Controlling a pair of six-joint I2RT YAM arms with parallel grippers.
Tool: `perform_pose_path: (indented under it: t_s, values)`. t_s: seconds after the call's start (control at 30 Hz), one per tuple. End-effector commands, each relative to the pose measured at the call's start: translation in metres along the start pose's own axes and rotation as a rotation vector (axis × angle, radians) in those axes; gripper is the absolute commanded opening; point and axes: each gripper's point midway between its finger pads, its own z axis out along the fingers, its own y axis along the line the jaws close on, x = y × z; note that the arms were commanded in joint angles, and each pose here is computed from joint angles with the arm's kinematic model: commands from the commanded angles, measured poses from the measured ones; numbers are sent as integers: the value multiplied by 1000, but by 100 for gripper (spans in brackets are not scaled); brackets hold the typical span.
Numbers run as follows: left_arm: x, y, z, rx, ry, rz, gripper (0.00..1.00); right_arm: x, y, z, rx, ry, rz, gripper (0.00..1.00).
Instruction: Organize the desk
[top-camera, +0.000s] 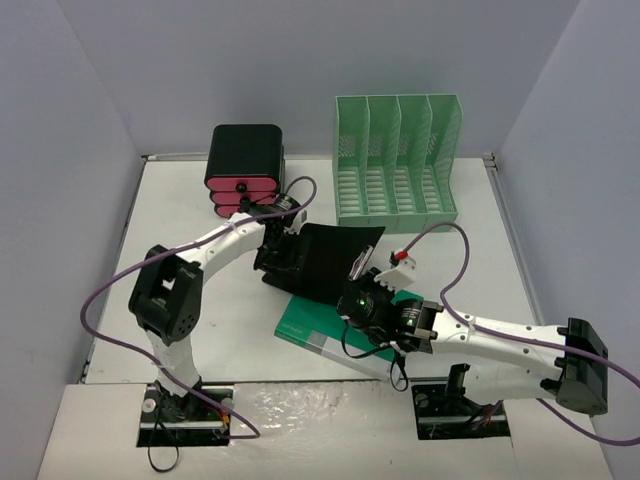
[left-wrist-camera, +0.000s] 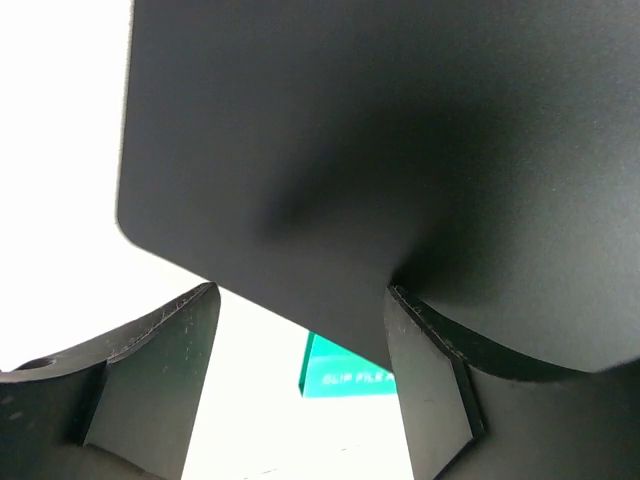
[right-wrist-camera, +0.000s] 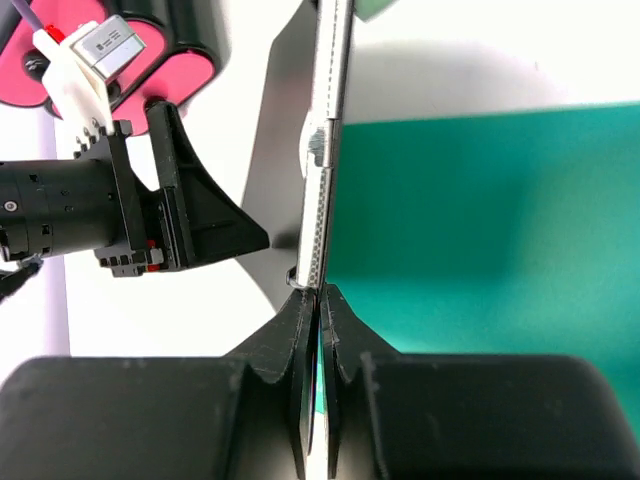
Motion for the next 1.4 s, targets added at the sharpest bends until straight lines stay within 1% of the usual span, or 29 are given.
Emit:
perform_pose_path:
  t_s: [0.0,0.07,0.13,0.23,0.4,0.57,0.87,1.0,1.1,1.23,1.37]
  values:
    - [-25,-10,-52,-8,-138,13,63,-29,1,-9,46,-90,-182,0]
    - [-30,-10,-69,-13,-169,17,64,-37,10,-13,38,-100,-177,0]
    - [-37,-10,-87,-28,-203,21,67,-39,12,-15,40,-102,-194,0]
    - [-44,-8,-106,-50,-243,29,70,-47,22,-20,28,-120,-208,0]
    - [-52,-9,-139,-59,-312,31,76,-62,53,-36,-24,-171,-269,0]
    - [-52,-5,-155,-79,-349,28,76,-80,74,-45,-41,-214,-326,0]
    - [-51,5,-189,-131,-456,18,77,-106,104,-61,-73,-250,-332,0]
    - [-46,-2,-207,-109,-577,44,80,-117,115,-66,-74,-275,-359,0]
    - [-38,-1,-209,-109,-626,54,80,-122,123,-68,-78,-281,-368,0]
    - [-28,1,-202,-112,-650,65,80,-129,132,-71,-89,-283,-368,0]
    - [-24,-3,-214,-99,-734,78,80,-143,135,-73,-78,-312,-349,0]
